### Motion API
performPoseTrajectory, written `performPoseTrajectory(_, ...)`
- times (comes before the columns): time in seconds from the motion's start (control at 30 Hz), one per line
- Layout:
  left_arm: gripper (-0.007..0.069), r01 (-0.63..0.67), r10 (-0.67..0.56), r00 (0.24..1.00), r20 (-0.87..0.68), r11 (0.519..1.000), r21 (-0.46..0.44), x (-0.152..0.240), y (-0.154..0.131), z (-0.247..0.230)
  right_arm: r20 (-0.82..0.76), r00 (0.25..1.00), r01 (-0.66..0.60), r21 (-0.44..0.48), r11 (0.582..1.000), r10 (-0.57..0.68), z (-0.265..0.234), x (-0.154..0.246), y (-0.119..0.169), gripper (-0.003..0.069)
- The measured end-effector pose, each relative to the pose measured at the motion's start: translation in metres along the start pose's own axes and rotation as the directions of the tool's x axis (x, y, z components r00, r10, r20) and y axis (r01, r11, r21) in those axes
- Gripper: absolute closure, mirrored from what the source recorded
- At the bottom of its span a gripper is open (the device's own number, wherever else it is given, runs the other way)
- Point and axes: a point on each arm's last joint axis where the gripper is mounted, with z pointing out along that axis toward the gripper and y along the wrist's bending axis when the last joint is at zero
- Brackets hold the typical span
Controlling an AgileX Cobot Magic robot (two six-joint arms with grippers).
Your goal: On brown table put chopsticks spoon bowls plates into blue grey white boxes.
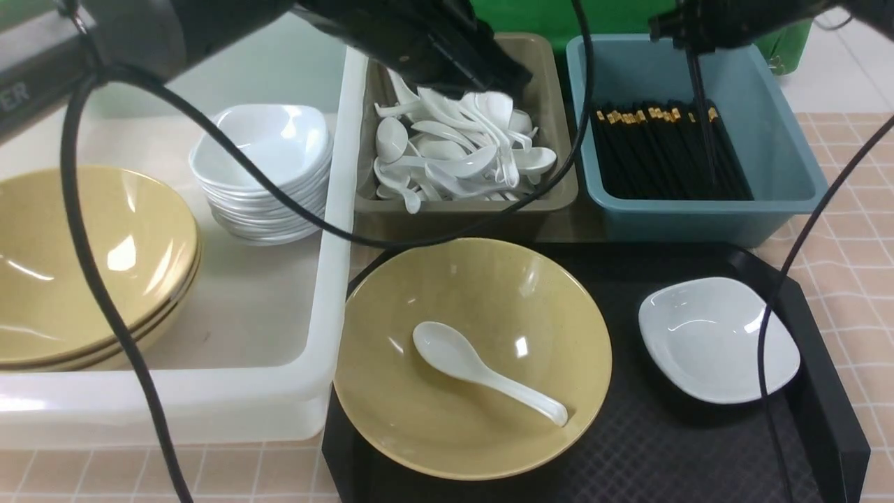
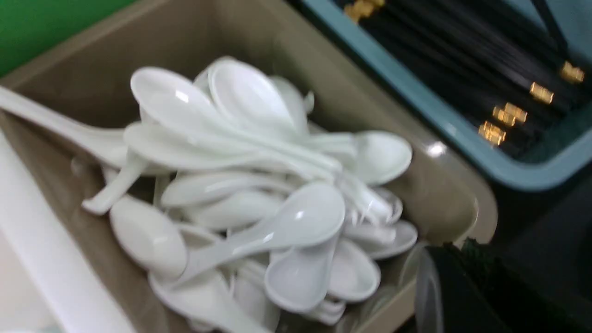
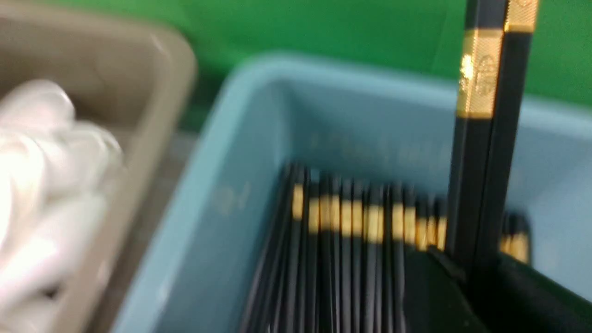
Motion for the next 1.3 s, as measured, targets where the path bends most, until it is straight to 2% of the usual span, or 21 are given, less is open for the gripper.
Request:
performPoseTrajectory(0.07,0.0621,-0.026,0.026,0.999,-0.026,1.000,0.001,0.004,0.000,-0.006,-0.063,0.998,0.000,-0.004,1.000,0.000,0.007,0.008,0.000,0.0490)
performPoseTrajectory(0.2,0.0621,-0.055,0.055,0.998,-0.036,0.999,-0.001,0.018,-0.003,-0.030,-0.202,0.979,0.020,-0.020,1.000,-0.023,0.006,0.021,0.000,0.0413)
performPoseTrajectory(0.23,0.0621,-0.061,0.061,0.997,-0.037,0.998,-0.008,0.027,-0.004,-0.041,-0.244,0.969,0.027,-0.027,0.999,-0.033,0.001,0.022,0.001,0.0351)
performPoseTrajectory(0.27,0.0621,-0.063,0.062,0.998,-0.030,0.998,-0.010,0.027,-0.004,-0.045,-0.256,0.966,0.029,-0.029,0.999,-0.035,0.000,0.023,0.001,0.0344)
performPoseTrajectory(0.3,0.0621,-0.070,0.070,0.997,-0.043,0.997,-0.017,0.040,-0.006,-0.053,-0.297,0.953,0.048,-0.041,0.998,-0.059,-0.008,0.022,0.001,0.0282)
performPoseTrajectory(0.37,0.0621,-0.067,0.065,0.997,-0.050,0.997,-0.028,0.050,-0.006,-0.062,-0.356,0.930,0.077,-0.063,0.995,-0.095,-0.019,0.022,0.002,0.0242)
performPoseTrajectory(0.43,0.0621,-0.032,0.029,0.998,-0.054,0.998,-0.050,0.067,-0.004,-0.079,-0.416,0.897,0.114,-0.102,0.988,-0.146,-0.036,0.022,0.004,0.0200)
performPoseTrajectory(0.6,0.0621,0.098,-0.108,0.992,-0.072,0.986,-0.132,0.110,0.014,-0.106,-0.402,0.886,0.171,-0.185,0.968,-0.233,-0.073,0.021,0.025,0.0176)
performPoseTrajectory(0.73,0.0621,0.236,-0.259,0.962,-0.085,0.947,-0.219,0.152,0.029,-0.125,-0.345,0.838,0.301,-0.355,0.885,-0.424,-0.118,0.035,0.078,0.0175)
performPoseTrajectory(0.83,0.0621,0.293,-0.326,0.940,-0.101,0.922,-0.253,0.178,0.032,-0.131,-0.295,0.758,0.408,-0.481,0.776,-0.582,-0.141,0.058,0.125,0.0175)
performPoseTrajectory(0.87,0.0621,0.302,-0.335,0.937,-0.100,0.920,-0.252,0.181,0.031,-0.132,-0.292,0.738,0.422,-0.504,0.754,-0.608,-0.144,0.064,0.133,0.0175)
performPoseTrajectory(0.9,0.0621,0.316,-0.347,0.933,-0.093,0.916,-0.248,0.184,0.030,-0.131,-0.271,0.699,0.454,-0.546,0.704,-0.662,-0.148,0.074,0.152,0.0175)
performPoseTrajectory(0.97,0.0621,0.335,-0.361,0.930,-0.072,0.912,-0.236,0.185,0.029,-0.130,-0.244,0.646,0.493,-0.591,0.639,-0.723,-0.150,0.087,0.171,0.0175)
performPoseTrajectory(1.0,0.0621,0.341,-0.363,0.930,-0.060,0.911,-0.231,0.184,0.029,-0.129,-0.235,0.633,0.502,-0.601,0.622,-0.738,-0.150,0.090,0.176,0.0175)
performPoseTrajectory(1.03,0.0621,0.356,-0.369,0.929,-0.026,0.910,-0.212,0.180,0.028,-0.129,-0.199,0.579,0.536,-0.637,0.553,-0.791,-0.148,0.103,0.195,0.0175)
performPoseTrajectory(1.07,0.0621,0.358,-0.367,0.930,-0.007,0.911,-0.202,0.179,0.028,-0.129,-0.176,0.549,0.554,-0.655,0.514,-0.817,-0.148,0.109,0.206,0.0175)
performPoseTrajectory(1.1,0.0621,0.360,-0.366,0.930,0.005,0.912,-0.197,0.177,0.028,-0.129,-0.175,0.542,0.555,-0.660,0.507,-0.822,-0.146,0.111,0.208,0.0175)
performPoseTrajectory(1.13,0.0621,0.363,-0.364,0.931,0.033,0.916,-0.172,0.174,0.027,-0.129,-0.156,0.501,0.565,-0.685,0.459,-0.851,-0.141,0.123,0.226,0.0175)
performPoseTrajectory(1.17,0.0621,0.363,-0.361,0.932,0.041,0.918,-0.161,0.173,0.026,-0.129,-0.154,0.485,0.565,-0.696,0.443,-0.861,-0.138,0.128,0.233,0.0175)
performPoseTrajectory(1.23,0.0621,0.360,-0.357,0.933,0.049,0.922,-0.144,0.172,0.025,-0.129,-0.164,0.474,0.557,-0.705,0.439,-0.865,-0.132,0.136,0.240,0.0175)
performPoseTrajectory(1.3,0.0621,0.354,-0.350,0.935,0.057,0.929,-0.108,0.170,0.022,-0.128,-0.214,0.470,0.525,-0.712,0.466,-0.856,-0.115,0.150,0.251,0.0175)
